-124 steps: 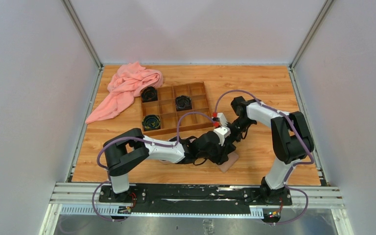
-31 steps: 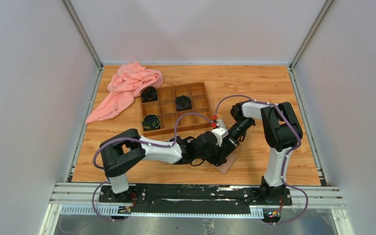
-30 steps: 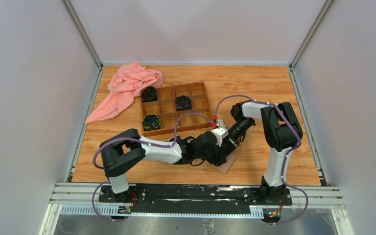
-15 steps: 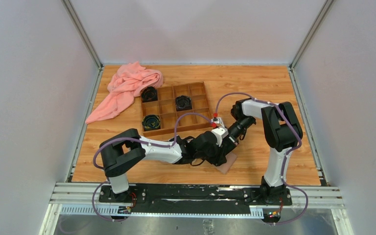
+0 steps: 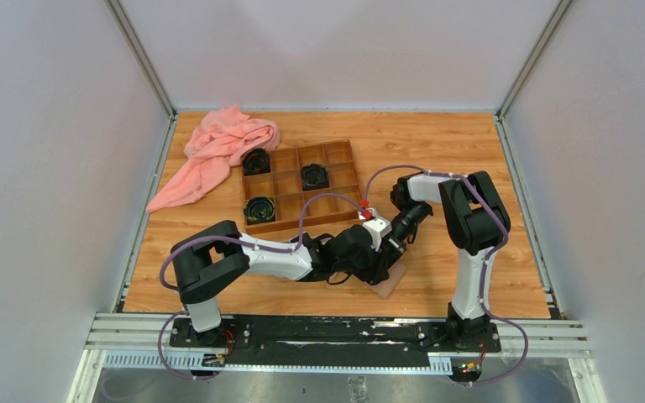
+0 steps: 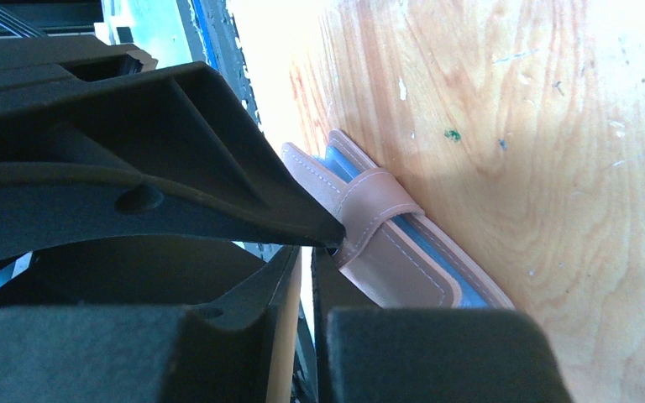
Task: Put the credit cards into the card holder
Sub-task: Close the card holder at the center of the board.
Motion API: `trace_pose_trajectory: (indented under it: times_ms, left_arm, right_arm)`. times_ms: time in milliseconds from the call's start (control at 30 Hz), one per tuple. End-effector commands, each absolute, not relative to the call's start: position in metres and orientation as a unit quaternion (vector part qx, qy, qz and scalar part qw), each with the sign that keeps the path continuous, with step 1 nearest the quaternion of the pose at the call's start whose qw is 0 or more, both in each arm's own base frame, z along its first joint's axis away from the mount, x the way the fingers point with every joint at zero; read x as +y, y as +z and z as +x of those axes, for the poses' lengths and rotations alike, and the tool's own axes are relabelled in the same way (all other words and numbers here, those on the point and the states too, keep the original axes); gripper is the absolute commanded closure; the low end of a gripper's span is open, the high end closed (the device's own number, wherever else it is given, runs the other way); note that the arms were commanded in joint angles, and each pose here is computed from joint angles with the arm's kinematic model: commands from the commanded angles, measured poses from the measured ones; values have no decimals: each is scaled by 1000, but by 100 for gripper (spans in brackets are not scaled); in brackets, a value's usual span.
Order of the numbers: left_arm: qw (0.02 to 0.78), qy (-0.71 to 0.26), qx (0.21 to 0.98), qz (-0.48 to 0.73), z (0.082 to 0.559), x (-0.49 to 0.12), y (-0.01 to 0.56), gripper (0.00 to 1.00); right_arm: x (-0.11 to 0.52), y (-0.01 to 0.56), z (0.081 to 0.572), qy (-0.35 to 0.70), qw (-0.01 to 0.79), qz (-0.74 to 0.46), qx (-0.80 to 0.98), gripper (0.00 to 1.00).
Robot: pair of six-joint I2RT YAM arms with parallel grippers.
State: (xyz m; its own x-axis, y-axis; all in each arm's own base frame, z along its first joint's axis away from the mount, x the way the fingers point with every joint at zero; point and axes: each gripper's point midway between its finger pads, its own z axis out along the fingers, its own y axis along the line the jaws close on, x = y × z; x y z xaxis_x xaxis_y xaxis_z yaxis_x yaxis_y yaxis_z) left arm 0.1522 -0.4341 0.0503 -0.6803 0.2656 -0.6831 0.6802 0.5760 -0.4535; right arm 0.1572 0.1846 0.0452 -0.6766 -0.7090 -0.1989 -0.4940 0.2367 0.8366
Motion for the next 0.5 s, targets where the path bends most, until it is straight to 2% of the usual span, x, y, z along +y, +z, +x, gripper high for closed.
trace_pose_trajectory:
  times_ms: [0, 367, 467]
  left_arm:
    - [269, -356, 848, 286, 148, -427, 47, 54]
    - [307, -371, 827, 289, 152, -423, 82, 53]
    - [320, -363, 827, 285, 155, -416, 84, 56]
  right_arm:
    - [180, 33, 158, -456, 115, 397, -788, 87]
    - [180, 33, 159, -456, 115, 396, -788, 87]
    - [180, 33, 160, -456, 116, 396, -789, 87]
